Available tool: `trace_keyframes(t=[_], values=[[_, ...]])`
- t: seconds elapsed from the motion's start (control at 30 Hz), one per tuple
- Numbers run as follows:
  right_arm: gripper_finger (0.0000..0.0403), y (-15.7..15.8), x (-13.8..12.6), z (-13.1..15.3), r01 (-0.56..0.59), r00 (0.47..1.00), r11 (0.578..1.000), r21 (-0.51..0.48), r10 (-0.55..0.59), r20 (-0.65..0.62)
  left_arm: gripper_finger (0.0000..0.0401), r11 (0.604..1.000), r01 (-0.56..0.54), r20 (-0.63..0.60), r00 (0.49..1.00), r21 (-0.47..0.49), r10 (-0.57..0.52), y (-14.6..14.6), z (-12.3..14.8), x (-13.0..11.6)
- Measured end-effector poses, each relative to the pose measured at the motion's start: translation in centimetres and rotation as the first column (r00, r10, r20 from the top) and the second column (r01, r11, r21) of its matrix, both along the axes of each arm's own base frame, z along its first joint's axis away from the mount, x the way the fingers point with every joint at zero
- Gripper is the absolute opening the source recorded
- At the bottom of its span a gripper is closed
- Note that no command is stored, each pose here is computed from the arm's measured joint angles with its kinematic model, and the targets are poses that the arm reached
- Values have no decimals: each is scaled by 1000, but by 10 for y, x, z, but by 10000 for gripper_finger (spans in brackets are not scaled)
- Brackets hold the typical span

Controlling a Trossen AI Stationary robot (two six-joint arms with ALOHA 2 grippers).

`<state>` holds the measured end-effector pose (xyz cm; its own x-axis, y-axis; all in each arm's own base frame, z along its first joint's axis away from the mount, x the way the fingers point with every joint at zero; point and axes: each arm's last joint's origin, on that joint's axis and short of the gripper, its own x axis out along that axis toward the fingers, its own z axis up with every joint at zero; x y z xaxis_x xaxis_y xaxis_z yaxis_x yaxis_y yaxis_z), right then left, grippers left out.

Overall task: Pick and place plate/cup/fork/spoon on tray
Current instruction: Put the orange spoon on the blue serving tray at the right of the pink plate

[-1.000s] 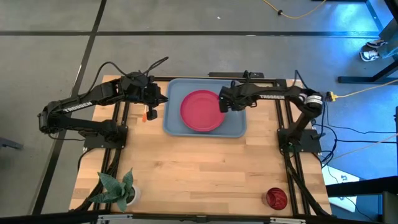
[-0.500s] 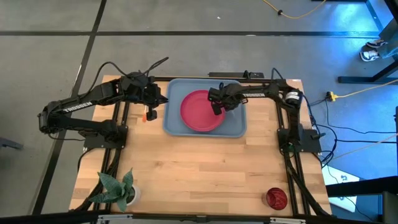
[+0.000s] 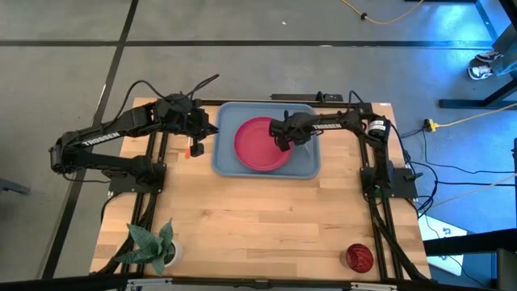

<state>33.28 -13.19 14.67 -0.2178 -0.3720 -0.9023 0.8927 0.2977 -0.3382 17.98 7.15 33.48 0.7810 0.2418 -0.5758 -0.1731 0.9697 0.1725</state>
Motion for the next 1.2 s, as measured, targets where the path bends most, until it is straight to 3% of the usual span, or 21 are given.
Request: trace_keyframes(t=[0.5,0.87,1.2], values=[[0,3,1,-2,-100,994,992,-82,95,-62,30,1000,5,-2,1000,6,-5,0,0,0],[0,3,4,-23,-117,988,993,-25,114,-104,30,1000,5,-2,1000,6,-5,0,0,0],[0,5,9,-22,-127,988,991,-30,124,-91,30,1000,5,-2,1000,7,-5,0,0,0]])
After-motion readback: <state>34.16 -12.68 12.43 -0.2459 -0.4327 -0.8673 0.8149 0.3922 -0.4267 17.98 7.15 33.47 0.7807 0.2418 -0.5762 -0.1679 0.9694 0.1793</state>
